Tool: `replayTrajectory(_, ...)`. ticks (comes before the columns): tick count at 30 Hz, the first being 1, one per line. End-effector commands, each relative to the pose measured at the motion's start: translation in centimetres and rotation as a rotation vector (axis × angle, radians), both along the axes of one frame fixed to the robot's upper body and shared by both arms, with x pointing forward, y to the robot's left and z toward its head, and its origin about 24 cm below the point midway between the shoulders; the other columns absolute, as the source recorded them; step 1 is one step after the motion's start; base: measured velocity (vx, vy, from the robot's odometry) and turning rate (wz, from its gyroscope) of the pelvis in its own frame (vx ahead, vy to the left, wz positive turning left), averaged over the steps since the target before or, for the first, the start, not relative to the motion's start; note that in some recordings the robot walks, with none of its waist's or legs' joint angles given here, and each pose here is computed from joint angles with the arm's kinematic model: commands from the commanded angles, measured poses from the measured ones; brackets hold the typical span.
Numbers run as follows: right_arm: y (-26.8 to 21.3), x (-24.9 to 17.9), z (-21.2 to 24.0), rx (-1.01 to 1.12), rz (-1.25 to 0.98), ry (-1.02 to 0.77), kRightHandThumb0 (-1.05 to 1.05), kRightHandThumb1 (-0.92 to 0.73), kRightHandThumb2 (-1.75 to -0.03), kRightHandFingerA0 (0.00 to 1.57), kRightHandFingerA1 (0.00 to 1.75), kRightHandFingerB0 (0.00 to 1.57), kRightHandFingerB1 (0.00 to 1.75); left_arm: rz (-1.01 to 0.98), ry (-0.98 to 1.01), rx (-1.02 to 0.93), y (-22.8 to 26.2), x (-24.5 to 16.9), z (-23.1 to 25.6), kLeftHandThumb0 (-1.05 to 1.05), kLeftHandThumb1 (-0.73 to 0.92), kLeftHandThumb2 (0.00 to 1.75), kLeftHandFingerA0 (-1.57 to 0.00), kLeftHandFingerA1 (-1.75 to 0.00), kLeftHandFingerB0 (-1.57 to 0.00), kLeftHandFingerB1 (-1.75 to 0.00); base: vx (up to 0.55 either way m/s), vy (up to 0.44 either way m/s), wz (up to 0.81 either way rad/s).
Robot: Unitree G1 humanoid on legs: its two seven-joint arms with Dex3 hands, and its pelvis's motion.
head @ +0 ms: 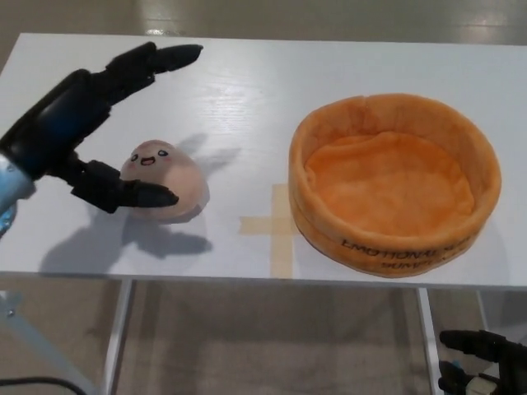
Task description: Use the left hand to pick up the pink round toy on the left and place it inside the orange plate on the desk.
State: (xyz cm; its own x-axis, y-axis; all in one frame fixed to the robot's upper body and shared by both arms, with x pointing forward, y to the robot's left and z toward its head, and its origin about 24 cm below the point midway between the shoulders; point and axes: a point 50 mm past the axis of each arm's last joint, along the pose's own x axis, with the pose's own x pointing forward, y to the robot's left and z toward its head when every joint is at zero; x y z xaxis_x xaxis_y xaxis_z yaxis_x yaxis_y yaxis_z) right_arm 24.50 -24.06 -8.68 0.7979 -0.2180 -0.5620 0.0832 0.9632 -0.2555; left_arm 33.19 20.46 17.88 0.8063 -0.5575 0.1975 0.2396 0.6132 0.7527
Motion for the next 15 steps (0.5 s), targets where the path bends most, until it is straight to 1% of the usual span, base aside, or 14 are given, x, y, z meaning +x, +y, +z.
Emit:
replayTrajectory(1,-0.3,-0.4,-0.2,-0.004,-0.008,0.018,-0.18,-0.59,-0.57,0.80,0.63,0.68,0.51,0.240,-0.050,0.460,-0.3,3.1,-3.8,-0.40,0.32,0.64,0.00,0.00,-0.08,-0.24,0.00,0.000,0.00)
replayTrajectory(4,-0.3,-0.4,-0.2,-0.010,-0.003,0.016,-0.19,-0.60,-0.57,0.81,0.64,0.68,0.50,0.251,-0.016,0.518,-0.3,3.3,-5.1,-0.45,0.33,0.65,0.00,0.00,-0.05,-0.18,0.00,0.000,0.00)
replayTrajectory(6,-0.3,-0.4,-0.2,-0.007,-0.005,0.019,-0.18,-0.60,-0.57,0.78,0.62,0.67,0.51,0.254,-0.006,0.552,-0.3,3.4,-5.6,-0.46,0.32,0.65,0.00,0.00,-0.04,-0.18,0.00,0.000,0.00)
replayTrajectory(12,-0.2,-0.4,-0.2,-0.007,-0.006,0.015,-0.19,-0.59,-0.57,0.81,0.64,0.69,0.51,0.271,0.031,0.604,-0.4,3.6,-7.4,-0.46,0.34,0.66,0.00,0.00,-0.07,-0.24,0.00,0.000,0.00)
replayTrajectory(15,-0.2,-0.4,-0.2,-0.004,-0.009,0.015,-0.17,-0.58,-0.57,0.81,0.64,0.69,0.51,0.276,0.054,0.622,-0.2,3.7,-8.1,-0.47,0.34,0.65,0.00,0.00,-0.06,-0.19,0.00,0.000,0.00)
